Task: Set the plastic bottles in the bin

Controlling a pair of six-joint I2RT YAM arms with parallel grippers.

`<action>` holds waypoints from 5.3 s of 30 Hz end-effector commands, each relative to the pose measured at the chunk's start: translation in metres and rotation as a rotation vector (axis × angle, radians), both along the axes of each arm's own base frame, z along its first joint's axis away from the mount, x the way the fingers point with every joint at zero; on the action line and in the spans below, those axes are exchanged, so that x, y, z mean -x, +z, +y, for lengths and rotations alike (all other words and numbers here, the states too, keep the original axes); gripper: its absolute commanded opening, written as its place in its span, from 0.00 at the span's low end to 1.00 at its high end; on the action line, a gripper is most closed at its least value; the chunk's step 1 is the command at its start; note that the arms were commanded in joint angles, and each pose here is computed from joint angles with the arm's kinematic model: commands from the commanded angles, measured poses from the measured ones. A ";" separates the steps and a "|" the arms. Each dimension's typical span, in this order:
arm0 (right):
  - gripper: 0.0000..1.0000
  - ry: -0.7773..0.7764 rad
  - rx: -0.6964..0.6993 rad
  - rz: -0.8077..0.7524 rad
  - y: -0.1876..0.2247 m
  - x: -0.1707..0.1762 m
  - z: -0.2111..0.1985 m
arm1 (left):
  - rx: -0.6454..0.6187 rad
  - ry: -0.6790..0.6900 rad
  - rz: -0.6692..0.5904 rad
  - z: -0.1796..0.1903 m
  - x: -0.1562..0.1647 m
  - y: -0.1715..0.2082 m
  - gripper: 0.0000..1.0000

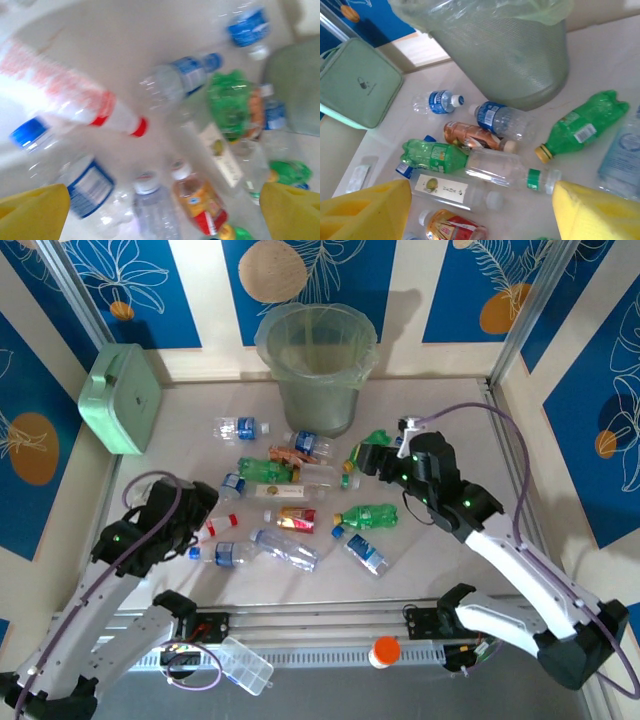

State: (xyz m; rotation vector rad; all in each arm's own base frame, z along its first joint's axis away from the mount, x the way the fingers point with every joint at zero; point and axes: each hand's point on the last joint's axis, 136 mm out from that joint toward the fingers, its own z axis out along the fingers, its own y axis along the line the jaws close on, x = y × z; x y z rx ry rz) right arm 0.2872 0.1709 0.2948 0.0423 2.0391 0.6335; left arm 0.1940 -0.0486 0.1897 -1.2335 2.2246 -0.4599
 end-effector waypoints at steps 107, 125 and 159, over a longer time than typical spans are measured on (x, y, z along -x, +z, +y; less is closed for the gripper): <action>0.75 1.302 -0.417 0.073 0.083 0.160 0.212 | 0.315 -1.185 -1.228 -0.159 0.038 0.218 0.54; 0.53 1.271 -0.418 0.092 0.081 0.154 0.210 | 0.305 -1.177 -1.236 -0.157 0.040 0.221 0.81; 0.46 0.176 0.017 -0.131 0.102 -0.235 0.061 | -0.570 -0.847 -0.598 -0.062 -0.053 0.144 0.98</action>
